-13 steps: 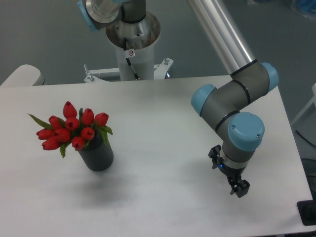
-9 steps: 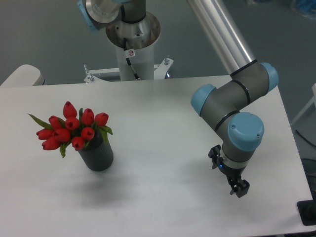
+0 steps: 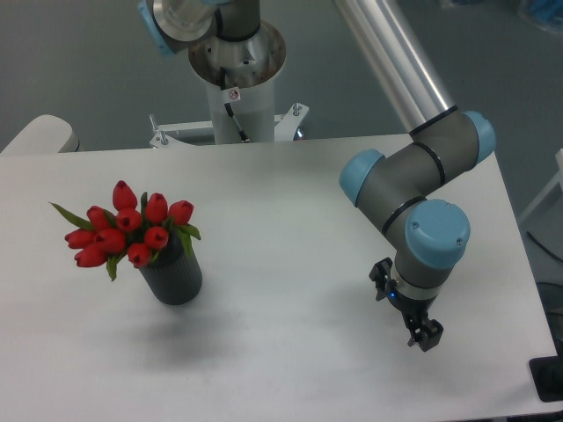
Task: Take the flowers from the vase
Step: 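Move the open gripper toward the red tulip stems above the grey vase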
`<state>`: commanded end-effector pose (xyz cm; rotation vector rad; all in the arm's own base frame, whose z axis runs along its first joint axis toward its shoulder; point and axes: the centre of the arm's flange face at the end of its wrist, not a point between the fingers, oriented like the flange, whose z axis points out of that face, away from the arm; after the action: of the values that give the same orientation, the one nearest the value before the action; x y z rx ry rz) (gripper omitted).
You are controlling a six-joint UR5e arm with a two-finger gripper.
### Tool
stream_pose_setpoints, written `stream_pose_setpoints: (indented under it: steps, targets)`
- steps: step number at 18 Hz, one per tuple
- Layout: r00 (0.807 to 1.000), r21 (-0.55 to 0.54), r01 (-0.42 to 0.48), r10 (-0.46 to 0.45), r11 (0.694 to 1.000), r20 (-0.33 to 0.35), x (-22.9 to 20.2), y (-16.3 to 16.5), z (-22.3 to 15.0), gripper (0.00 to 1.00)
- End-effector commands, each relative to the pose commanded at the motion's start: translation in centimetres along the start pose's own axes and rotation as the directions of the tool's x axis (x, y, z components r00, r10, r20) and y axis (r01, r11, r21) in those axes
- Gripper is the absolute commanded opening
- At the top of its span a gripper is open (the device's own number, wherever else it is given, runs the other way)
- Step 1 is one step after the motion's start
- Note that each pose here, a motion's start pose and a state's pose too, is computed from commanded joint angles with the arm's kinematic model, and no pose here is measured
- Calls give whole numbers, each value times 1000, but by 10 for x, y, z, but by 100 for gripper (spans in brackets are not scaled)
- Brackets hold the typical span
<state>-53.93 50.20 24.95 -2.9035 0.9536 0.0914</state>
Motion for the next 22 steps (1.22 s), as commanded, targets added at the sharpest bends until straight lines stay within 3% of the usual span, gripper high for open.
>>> stream_pose_setpoints:
  steps: [3,10,14,20,22]
  targets:
    - [1000,98,1,-1,995,-2,14,-13,-11,100]
    - [1000,302,15,-12,953,-13,63,-34,-36,100]
    - [1000,402,28,-30,915,-2,93,-38,-65,100]
    - [997,526,76,-58,847,-51,108,-42,-100,100]
    - [996,535,82,-58,841,-61,115,-46,-111,100]
